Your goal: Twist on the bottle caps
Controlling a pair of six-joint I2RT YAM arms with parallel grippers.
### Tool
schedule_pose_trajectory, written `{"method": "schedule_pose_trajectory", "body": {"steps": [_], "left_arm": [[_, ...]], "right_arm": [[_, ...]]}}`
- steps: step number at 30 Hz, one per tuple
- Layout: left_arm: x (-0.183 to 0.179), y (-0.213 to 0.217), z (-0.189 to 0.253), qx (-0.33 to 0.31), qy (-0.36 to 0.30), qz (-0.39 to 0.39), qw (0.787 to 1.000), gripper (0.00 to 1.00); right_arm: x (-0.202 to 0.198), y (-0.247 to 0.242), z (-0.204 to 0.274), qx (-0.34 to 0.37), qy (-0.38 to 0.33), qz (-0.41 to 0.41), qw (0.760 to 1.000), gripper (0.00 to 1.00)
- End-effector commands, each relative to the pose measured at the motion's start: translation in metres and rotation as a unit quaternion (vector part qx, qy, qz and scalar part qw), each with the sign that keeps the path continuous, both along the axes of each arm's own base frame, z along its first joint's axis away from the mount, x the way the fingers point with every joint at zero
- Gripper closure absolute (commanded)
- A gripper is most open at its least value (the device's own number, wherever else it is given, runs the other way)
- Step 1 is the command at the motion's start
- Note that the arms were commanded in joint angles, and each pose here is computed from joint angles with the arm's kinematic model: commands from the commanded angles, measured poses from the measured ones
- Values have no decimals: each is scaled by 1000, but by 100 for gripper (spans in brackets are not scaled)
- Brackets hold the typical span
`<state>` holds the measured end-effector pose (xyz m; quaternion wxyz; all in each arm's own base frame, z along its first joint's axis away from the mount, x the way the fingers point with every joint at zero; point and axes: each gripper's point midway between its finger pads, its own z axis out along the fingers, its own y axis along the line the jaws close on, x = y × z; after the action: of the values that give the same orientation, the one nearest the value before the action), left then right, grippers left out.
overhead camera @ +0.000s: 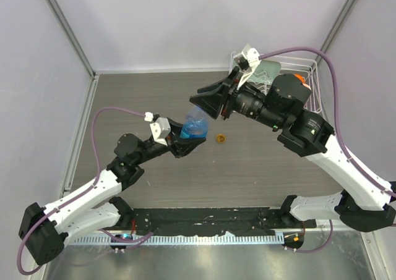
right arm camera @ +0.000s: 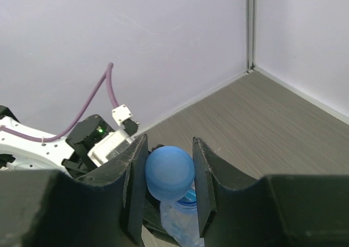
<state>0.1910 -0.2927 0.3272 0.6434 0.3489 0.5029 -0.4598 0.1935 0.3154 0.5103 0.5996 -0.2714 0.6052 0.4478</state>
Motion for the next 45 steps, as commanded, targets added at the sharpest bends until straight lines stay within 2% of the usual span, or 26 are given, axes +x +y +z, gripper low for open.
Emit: {"method": "schedule_pose_trajectory", "body": {"steps": [1, 15, 20, 31, 39, 45], "left_arm": [[-13, 3, 31, -45, -40, -19, 998, 100], [-15, 9, 26, -53, -27, -13, 998, 100], [-12, 9, 28, -58, -24, -5, 998, 100], [-4, 11, 32, -68, -17, 14, 997, 100], [-3, 13, 34, -71, -17, 20, 997, 100], [-3, 14, 33, -72, -16, 23, 997, 100]], "right_arm": [[12, -2, -4, -11, -6, -28, 1000, 76], [14, -9, -6, -28, -23, -41, 999, 75], [9, 1, -18, -55, -13, -11, 998, 75], [1, 8, -33, -77, 0, 22, 997, 60], [-4, 10, -34, -76, 1, 35, 996, 45], [-5, 12, -32, -72, 0, 40, 997, 44]]}}
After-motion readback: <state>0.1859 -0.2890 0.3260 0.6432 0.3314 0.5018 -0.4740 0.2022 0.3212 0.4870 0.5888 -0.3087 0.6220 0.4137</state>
